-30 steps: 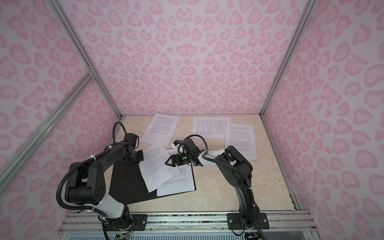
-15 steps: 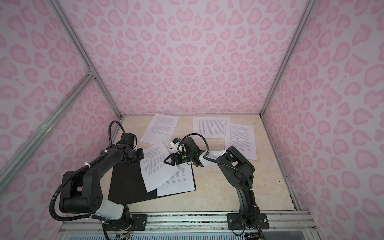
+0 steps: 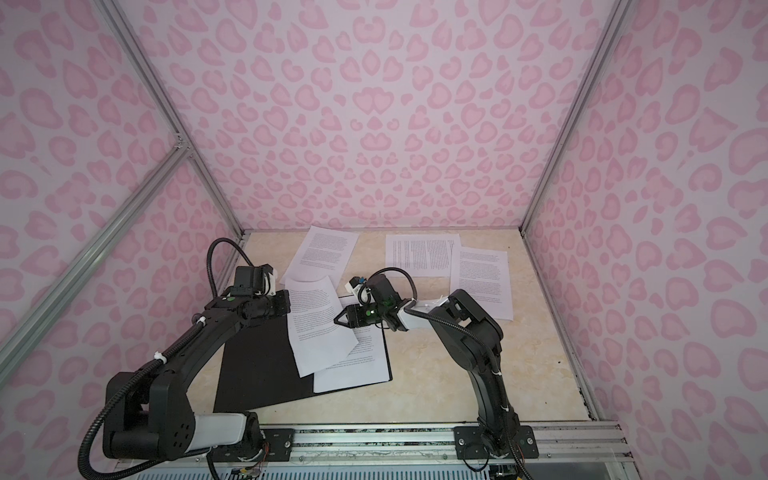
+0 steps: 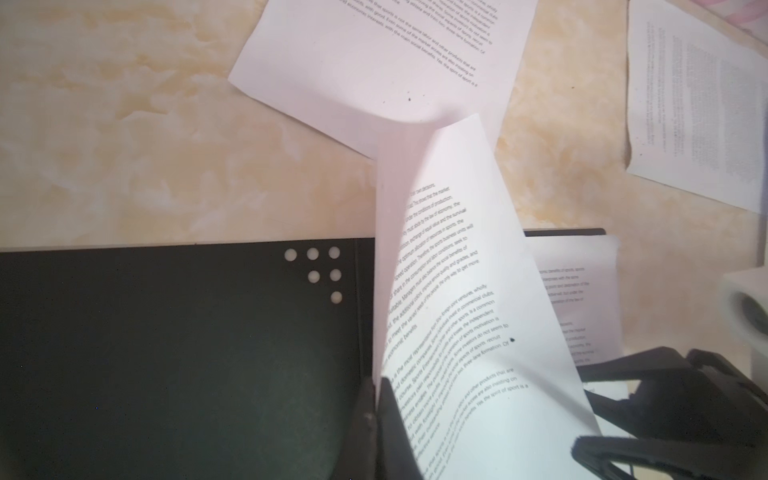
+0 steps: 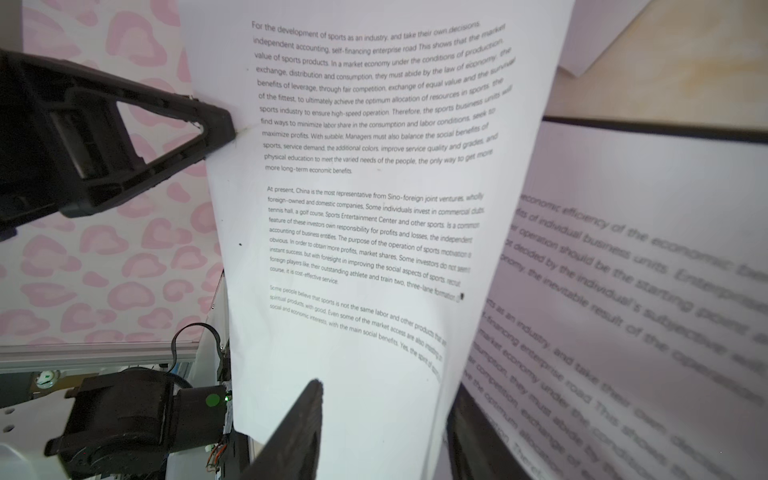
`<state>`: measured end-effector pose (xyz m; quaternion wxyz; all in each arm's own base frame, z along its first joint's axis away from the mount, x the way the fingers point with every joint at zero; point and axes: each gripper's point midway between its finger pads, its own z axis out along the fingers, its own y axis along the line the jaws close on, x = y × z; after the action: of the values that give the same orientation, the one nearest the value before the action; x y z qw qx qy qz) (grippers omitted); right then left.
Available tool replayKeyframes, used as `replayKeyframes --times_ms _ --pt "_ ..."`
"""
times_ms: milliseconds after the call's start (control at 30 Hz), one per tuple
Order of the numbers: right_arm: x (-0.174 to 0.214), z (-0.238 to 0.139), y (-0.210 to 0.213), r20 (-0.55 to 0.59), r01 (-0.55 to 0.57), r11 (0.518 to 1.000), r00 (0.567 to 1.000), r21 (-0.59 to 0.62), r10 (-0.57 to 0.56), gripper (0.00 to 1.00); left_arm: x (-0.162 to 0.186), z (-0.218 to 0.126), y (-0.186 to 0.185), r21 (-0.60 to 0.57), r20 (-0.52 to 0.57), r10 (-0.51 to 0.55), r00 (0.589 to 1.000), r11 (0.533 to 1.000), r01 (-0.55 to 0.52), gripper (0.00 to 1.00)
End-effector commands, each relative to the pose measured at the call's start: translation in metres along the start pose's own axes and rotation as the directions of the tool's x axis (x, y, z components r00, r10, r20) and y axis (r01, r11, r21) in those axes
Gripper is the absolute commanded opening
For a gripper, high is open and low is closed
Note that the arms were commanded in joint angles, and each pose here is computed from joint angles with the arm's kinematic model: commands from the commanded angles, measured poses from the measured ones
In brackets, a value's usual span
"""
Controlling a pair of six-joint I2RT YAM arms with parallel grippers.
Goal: Put the files into the folder
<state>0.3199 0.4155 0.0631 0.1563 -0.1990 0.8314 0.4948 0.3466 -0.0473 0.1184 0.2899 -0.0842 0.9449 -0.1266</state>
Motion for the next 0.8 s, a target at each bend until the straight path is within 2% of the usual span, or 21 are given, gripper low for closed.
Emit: replayKeyframes --times_ms 0,167,400,500,633,767 --pt "0.005 0.003 -0.01 -0.017 -0.022 0.999 1.0 0.024 0.022 0.47 -0.011 -0.005 -0.013 0.06 0.055 0.019 0.998 0.998 -0.022 0.03" --pt "0.006 0.003 -0.02 -0.027 -0.019 0.997 0.999 0.075 0.021 0.45 -0.016 -0.014 -0.024 0.112 0.098 0.026 0.995 0.993 -0.037 0.03" --pt "0.004 0.001 -0.025 -0.02 -0.033 0.997 0.999 0.07 0.034 0.45 -0.027 -0.032 -0.044 0.215 0.187 0.038 0.982 0.973 -0.079 0.03" --pt "0.003 0.002 -0.022 -0.017 -0.031 0.998 0.999 0.051 0.031 0.45 -0.031 -0.041 -0.052 0.253 0.233 0.046 0.971 0.962 -0.106 0.03" --pt "0.0 0.001 -0.013 -0.002 -0.023 1.0 1.0 0.004 0.023 0.45 -0.033 -0.055 -0.071 0.356 0.287 0.05 0.957 0.922 -0.155 0.03" --pt "-0.004 -0.002 -0.004 0.016 -0.003 0.999 1.0 -0.036 0.004 0.46 -0.031 -0.053 -0.074 0.369 0.274 0.059 0.96 0.915 -0.162 0.03"
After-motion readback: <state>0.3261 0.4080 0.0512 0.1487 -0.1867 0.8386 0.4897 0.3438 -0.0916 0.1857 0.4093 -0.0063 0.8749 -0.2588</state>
